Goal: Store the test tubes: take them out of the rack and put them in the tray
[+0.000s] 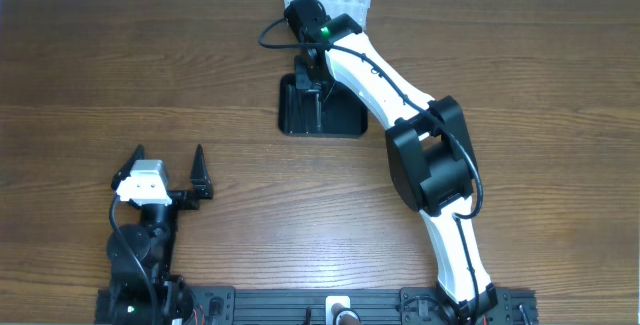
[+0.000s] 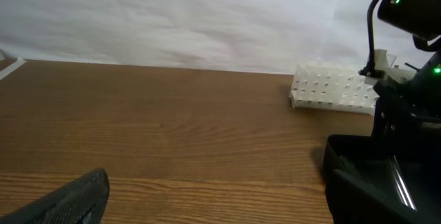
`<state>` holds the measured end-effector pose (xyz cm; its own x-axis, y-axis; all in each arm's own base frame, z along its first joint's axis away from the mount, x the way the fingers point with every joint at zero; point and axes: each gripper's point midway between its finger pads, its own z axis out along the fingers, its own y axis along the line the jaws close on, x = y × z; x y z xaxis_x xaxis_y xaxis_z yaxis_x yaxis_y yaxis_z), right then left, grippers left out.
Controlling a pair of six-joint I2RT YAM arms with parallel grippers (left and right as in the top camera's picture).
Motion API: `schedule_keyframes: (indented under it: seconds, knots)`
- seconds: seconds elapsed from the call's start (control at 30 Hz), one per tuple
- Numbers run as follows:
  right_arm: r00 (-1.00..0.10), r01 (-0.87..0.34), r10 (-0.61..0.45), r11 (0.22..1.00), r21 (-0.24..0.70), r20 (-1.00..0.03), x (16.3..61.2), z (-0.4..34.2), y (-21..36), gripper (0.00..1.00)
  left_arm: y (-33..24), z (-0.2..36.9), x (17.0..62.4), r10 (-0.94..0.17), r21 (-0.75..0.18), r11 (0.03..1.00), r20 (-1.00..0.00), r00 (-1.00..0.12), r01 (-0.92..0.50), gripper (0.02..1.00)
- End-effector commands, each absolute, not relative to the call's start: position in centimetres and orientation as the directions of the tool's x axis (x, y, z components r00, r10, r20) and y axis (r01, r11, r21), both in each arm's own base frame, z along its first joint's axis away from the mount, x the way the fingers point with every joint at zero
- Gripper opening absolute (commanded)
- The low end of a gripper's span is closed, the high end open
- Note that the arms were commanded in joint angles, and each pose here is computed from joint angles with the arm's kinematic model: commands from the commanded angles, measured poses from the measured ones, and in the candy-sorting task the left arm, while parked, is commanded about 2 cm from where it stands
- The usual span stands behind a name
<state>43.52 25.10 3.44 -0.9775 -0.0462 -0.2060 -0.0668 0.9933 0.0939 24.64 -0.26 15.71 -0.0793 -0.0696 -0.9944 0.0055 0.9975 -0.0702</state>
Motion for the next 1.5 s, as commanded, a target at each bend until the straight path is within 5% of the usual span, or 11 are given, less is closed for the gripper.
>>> schedule_keyframes:
  seconds: [0.03,0.2,0.37,0.53,0.7,0.97,1.13,1.5]
  knots:
    - [-0.983,-0.053,-0.036,0.995,0.086,-0.182,43.3,2.3,24.9,0.121,-0.3,15.6,24.6,-0.056,-0.057,0.998,-0.995,-0.078,0.014,1.0]
    - [-0.983,-0.053,-0.037,0.995,0.085,-0.181,43.3,2.2,24.9,0.191,-0.3,15.6,24.6,-0.056,-0.057,0.998,-0.995,-0.078,0.014,1.0]
    - [-0.984,-0.058,-0.043,0.995,0.081,-0.174,43.0,2.2,25.0,0.459,-0.3,15.6,24.6,-0.056,-0.057,0.998,-0.995,-0.078,0.014,1.0]
    - [-0.975,-0.105,-0.085,0.991,0.088,-0.205,42.8,4.1,25.6,0.617,-0.3,15.6,24.6,-0.056,-0.057,0.998,-0.995,-0.078,0.014,0.998]
    - [-0.923,-0.155,-0.117,0.985,0.079,-0.366,44.4,10.3,25.2,0.684,-0.3,15.6,24.6,-0.056,-0.057,0.998,-0.995,-0.078,0.014,0.998]
    - [-0.667,-0.144,-0.12,0.989,-0.03,-0.735,51.9,21.7,21.0,0.899,-0.3,15.6,24.6,-0.056,-0.057,0.998,-0.995,-0.078,0.014,1.0]
    - [-0.6,-0.089,-0.079,0.996,-0.031,-0.796,56.3,21.1,18.2,0.969,-0.3,15.6,24.6,-0.056,-0.057,0.998,-0.995,-0.078,0.014,1.0]
    - [-0.567,-0.058,-0.072,0.997,-0.048,-0.82,61.7,14.0,16.8,0.991,-0.3,15.6,24.6,-0.056,-0.057,0.998,-0.995,-0.078,0.014,1.0]
